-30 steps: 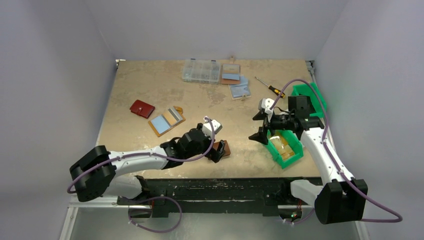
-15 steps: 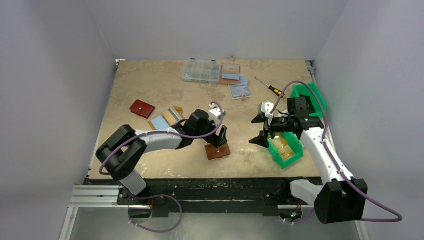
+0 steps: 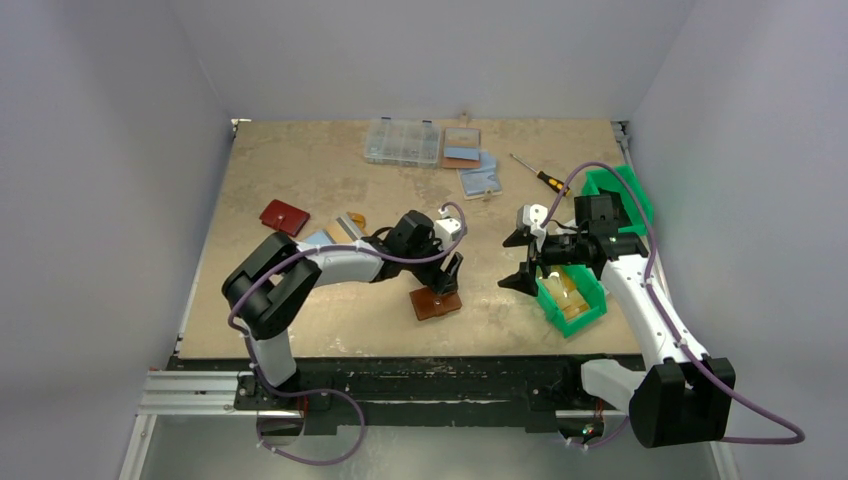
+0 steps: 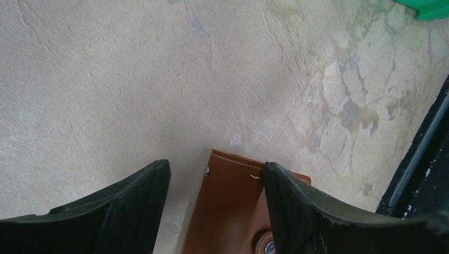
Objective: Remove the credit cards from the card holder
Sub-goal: Move the card holder to the center of the board.
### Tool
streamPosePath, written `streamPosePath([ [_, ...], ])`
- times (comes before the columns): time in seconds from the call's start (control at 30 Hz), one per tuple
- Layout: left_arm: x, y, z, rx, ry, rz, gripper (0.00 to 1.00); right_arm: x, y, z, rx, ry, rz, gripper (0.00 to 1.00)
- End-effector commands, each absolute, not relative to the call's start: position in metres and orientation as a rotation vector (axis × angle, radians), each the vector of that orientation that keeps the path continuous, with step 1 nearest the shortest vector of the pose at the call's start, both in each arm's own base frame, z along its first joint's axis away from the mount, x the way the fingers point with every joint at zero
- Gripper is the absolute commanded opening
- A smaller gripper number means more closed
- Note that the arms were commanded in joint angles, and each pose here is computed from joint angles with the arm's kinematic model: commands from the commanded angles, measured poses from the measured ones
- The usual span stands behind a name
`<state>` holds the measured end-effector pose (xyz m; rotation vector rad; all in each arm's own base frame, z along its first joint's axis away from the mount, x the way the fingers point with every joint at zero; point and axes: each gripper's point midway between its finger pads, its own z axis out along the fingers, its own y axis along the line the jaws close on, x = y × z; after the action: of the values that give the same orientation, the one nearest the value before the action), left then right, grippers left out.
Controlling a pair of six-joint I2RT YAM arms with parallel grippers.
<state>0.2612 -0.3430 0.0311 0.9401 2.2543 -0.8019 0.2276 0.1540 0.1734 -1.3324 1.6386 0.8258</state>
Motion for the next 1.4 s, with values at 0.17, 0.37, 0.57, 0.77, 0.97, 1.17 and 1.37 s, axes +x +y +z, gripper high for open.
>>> streamPosePath([
  [0.17,0.261,-0.333,0.015,1.005,2.348,-0.746,0.65,0.227,0.157,0.181,-1.341,1.597,0.842,0.99],
  [0.37,0.265,-0.329,0.03,0.898,2.334,-0.749,0.66,0.227,0.157,0.181,-1.34,1.599,0.844,0.99],
  [0.57,0.274,-0.336,0.059,0.764,2.267,-0.9,0.7,0.227,0.157,0.181,-1.341,1.598,0.846,0.99],
  [0.77,0.265,-0.338,0.067,0.767,2.276,-0.984,0.7,0.226,0.157,0.181,-1.341,1.599,0.846,0.99],
  [0.97,0.254,-0.332,0.046,0.782,2.376,-0.982,0.7,0.226,0.158,0.182,-1.341,1.596,0.851,0.99],
  [1.17,0.255,-0.323,0.027,0.808,2.472,-0.878,0.64,0.226,0.158,0.181,-1.338,1.599,0.856,0.99],
  [1.37,0.255,-0.318,0.014,0.808,2.509,-0.79,0.63,0.226,0.158,0.18,-1.339,1.604,0.856,0.99],
])
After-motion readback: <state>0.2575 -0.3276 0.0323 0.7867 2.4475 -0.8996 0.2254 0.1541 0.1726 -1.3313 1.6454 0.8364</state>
